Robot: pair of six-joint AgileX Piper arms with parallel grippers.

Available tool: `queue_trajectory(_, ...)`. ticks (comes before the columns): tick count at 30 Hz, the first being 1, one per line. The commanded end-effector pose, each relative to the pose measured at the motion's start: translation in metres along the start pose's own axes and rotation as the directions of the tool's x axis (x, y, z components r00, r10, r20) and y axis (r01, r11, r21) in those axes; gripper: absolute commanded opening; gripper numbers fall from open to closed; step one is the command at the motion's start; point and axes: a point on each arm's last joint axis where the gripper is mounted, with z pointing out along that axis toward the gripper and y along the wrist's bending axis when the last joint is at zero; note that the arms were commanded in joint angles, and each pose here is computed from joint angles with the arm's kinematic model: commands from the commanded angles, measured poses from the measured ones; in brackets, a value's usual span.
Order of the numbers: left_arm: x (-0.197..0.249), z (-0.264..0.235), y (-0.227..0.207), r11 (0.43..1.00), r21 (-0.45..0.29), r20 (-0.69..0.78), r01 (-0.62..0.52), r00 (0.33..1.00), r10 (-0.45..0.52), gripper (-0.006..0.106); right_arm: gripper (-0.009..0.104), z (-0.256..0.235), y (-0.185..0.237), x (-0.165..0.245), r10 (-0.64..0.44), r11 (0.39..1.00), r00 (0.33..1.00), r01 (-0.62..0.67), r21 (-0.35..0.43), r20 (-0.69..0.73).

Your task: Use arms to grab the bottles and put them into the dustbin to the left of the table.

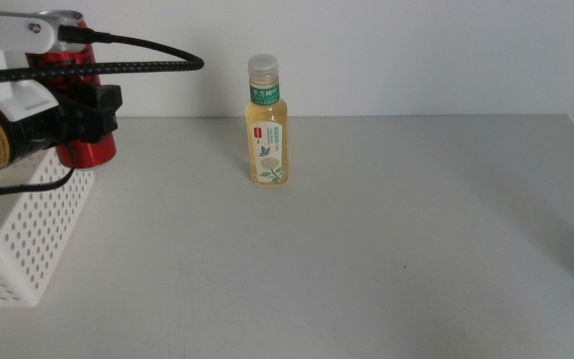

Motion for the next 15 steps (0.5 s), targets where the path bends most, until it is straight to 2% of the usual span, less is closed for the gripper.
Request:
queue_trajectory(1,-0.024,-0.01,-0.007,0.998,0.058,0.108,0.036,0.993,-0.042,-0.002,0.068,-0.002,-0.002,-0.007,-0.015,1.0,0.997,0.013,0.027,0.081)
queue_trajectory(4,-0.024,-0.01,-0.001,0.995,0.012,0.118,0.096,0.988,-0.097,-0.002,0.068,-0.002,-0.002,-0.007,-0.015,1.0,0.997,0.013,0.027,0.081)
queue_trajectory(8,-0.025,-0.01,0.006,0.991,-0.057,0.135,0.118,0.985,-0.109,-0.002,0.068,-0.002,-0.002,-0.007,-0.015,1.0,0.997,0.013,0.027,0.081)
queue_trajectory(10,-0.023,-0.012,0.011,0.985,-0.117,0.118,0.129,0.986,-0.116,-0.002,0.068,-0.002,-0.002,-0.007,-0.015,1.0,0.997,0.013,0.027,0.081)
queue_trajectory(13,-0.019,-0.017,0.015,0.976,-0.189,0.05,0.104,0.994,-0.096,-0.002,0.068,-0.002,-0.002,-0.007,-0.015,1.0,0.997,0.013,0.027,0.081)
queue_trajectory(15,-0.016,-0.02,0.012,0.977,-0.201,-0.001,0.064,0.998,-0.066,-0.002,0.068,-0.002,-0.002,-0.007,-0.015,1.0,0.997,0.013,0.027,0.081)
